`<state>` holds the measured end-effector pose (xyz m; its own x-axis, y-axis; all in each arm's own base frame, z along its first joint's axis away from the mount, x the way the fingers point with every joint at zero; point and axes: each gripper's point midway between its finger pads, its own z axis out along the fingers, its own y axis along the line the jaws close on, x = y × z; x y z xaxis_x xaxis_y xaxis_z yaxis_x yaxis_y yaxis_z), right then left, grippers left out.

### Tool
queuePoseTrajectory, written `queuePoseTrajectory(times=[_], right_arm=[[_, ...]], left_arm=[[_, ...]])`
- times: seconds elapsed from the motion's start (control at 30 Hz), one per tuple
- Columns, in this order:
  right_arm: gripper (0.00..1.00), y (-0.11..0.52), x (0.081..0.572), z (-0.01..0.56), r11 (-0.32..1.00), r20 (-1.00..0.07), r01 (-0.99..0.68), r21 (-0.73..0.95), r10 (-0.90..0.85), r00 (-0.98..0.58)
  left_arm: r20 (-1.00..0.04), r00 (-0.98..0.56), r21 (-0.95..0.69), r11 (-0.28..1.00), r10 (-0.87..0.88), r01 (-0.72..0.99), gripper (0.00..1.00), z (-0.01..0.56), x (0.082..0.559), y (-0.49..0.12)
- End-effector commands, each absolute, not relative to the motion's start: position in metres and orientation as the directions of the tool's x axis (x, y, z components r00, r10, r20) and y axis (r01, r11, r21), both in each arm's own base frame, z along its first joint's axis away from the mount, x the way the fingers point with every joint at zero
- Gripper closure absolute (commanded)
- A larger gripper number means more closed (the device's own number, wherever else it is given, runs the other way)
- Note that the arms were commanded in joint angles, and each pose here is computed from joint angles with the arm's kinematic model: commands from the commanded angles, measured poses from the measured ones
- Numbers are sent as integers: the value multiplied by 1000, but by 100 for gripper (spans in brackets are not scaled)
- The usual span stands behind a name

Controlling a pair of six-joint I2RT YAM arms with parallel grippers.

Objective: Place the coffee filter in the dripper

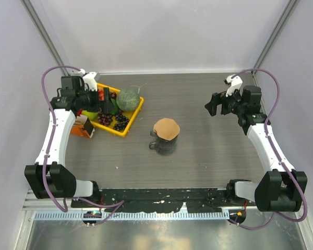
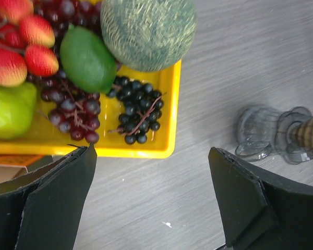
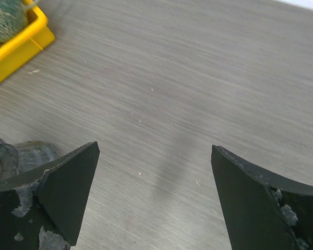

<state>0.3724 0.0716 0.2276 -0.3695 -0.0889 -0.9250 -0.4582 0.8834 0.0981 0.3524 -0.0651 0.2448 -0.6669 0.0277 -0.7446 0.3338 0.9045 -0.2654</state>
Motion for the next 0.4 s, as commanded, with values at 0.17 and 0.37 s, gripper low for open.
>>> queuePoseTrajectory(times=[0.17,0.37], right_arm=[[4,59,368,227,915,-938,-403,36,-107,-329],[5,63,366,236,901,-947,-432,23,-119,-298]], left_arm=[[-733,-673,-123,955,96,270,1,214,342,-57],[-768,-627,-75,954,129,289,1,224,347,-61]])
